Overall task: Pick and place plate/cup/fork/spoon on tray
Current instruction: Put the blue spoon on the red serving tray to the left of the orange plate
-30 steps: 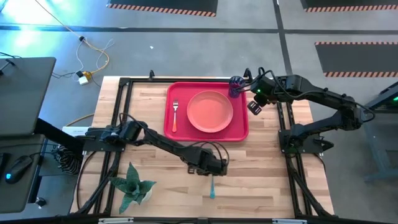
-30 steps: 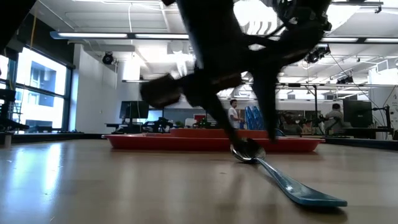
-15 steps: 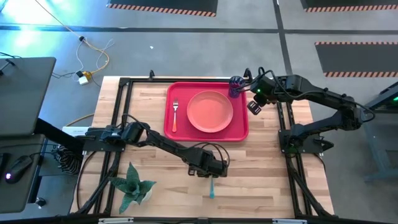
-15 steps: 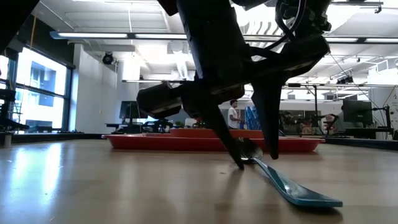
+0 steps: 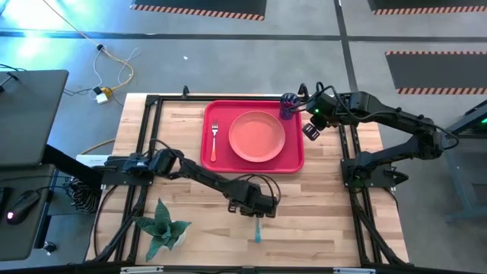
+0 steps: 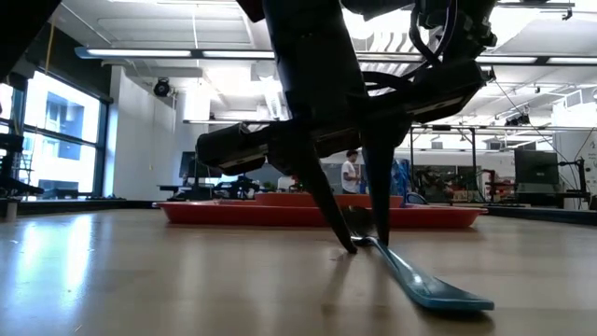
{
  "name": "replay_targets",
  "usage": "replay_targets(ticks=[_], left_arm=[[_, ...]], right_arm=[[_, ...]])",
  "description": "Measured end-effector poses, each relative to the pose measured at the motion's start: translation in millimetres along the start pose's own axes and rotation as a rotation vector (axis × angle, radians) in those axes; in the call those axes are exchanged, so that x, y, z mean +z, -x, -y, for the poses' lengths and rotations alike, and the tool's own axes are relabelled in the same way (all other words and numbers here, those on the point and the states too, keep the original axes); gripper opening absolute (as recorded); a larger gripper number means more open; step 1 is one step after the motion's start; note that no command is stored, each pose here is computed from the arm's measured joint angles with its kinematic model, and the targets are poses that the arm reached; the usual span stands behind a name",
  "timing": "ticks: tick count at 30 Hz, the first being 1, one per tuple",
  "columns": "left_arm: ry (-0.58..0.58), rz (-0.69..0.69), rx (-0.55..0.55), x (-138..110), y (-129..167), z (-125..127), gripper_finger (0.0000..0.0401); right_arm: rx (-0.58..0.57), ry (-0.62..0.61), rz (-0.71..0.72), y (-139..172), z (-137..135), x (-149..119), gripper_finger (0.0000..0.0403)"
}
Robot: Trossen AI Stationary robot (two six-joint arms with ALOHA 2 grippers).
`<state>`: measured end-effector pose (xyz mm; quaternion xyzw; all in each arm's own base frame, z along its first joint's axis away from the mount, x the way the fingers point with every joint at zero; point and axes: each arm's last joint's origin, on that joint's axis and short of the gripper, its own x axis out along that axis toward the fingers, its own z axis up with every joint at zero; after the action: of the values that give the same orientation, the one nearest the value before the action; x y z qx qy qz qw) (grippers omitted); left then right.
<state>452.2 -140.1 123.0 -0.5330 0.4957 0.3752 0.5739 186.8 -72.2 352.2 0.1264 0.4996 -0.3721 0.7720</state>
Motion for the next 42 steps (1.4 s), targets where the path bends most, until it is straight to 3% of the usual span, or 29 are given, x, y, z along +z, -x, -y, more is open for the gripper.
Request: replay_targets(ticks=[11, 22, 30, 42], left_arm=[[-0.112, -0.003, 0.075, 14.9, 1.0, -5.4, 0.0055], [-0.133, 0.008, 0.116, 20.8, 2.0, -8.9, 0.0008], [-0.142, -0.012, 0.105, 20.5, 6.4, -8.2, 0.0006], [-0.158, 0.028, 0.068, 27.7, 41.5, -7.2, 0.0004]], right_arm=[[0.0, 0.0, 0.0, 0.0, 0.0, 0.0, 0.0074], [0.001, -0.001, 0.001, 0.1, 0.0, 0.1, 0.0074], [0.002, 0.014, 0.007, 0.0, -0.2, 0.7, 0.0074], [0.027, 0.024, -0.002, 0.0, -0.9, 0.3, 0.0074]])
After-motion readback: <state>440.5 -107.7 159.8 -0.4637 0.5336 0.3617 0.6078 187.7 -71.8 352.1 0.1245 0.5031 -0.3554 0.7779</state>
